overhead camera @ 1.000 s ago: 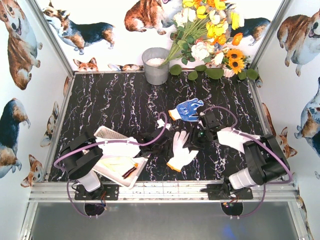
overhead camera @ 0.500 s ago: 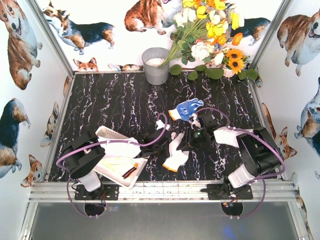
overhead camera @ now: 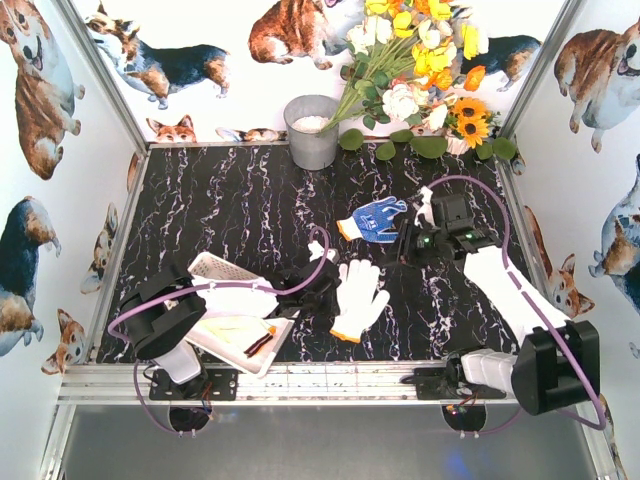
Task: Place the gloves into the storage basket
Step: Adjust the glove at the center of the board.
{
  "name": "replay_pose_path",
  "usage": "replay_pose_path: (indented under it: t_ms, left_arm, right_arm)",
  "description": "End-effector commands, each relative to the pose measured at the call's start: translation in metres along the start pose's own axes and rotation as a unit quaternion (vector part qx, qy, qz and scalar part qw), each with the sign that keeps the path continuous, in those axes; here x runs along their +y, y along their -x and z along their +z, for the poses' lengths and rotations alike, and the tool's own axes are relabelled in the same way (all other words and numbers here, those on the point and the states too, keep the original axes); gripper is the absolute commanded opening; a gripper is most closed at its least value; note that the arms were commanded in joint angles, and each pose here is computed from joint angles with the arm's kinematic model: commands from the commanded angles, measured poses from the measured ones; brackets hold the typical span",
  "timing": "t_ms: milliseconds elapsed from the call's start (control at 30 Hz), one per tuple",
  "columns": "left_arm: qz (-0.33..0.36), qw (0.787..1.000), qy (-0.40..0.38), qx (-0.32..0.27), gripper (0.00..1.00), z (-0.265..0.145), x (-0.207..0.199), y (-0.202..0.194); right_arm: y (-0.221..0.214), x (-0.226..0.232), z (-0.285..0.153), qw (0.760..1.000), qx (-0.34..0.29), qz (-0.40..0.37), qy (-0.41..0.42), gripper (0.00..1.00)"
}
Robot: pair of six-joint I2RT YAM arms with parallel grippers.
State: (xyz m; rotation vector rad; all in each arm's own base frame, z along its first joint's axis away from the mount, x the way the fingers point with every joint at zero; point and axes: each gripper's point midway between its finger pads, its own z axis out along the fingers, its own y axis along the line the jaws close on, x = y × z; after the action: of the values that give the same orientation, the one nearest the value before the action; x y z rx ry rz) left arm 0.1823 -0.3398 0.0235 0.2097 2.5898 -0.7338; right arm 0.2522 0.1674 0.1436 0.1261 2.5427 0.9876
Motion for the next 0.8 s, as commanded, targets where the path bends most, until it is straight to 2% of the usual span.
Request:
replay_pose_path:
  t_ms: [0, 100, 233, 367, 567, 767]
  left_arm:
    - [-0.014, 1.000, -0.022, 0.003, 0.00, -0.004, -0.009, -0.003]
    - [-0.015, 1.000, -0.018, 0.002, 0.00, -0.005, -0.007, -0.003]
    - [-0.009, 1.000, -0.020, -0.004, 0.26, -0.011, -0.011, 0.002]
    - [0.008, 0.999, -0.018, -0.025, 0.40, -0.024, -0.021, 0.019]
    - [0.030, 0.998, 0.001, -0.063, 0.40, -0.038, -0.026, 0.037]
    - [0.034, 0.998, -0.053, -0.012, 0.29, -0.021, -0.044, 0.012]
  right_arm:
    - [-0.018, -0.037, -0.010, 0.995, 0.009, 0.017, -0.100, 0.26]
    - [-0.030, -0.037, -0.005, 0.995, 0.016, 0.044, -0.084, 0.31]
    - [-0.051, -0.030, 0.007, 0.996, 0.033, 0.070, -0.049, 0.34]
    - [-0.071, -0.026, 0.018, 0.995, 0.050, 0.064, -0.059, 0.33]
    - [-0.076, -0.026, 0.035, 0.994, 0.035, 0.087, -0.047, 0.25]
    - [-0.071, -0.034, 0.048, 0.994, 0.033, 0.086, -0.059, 0.18]
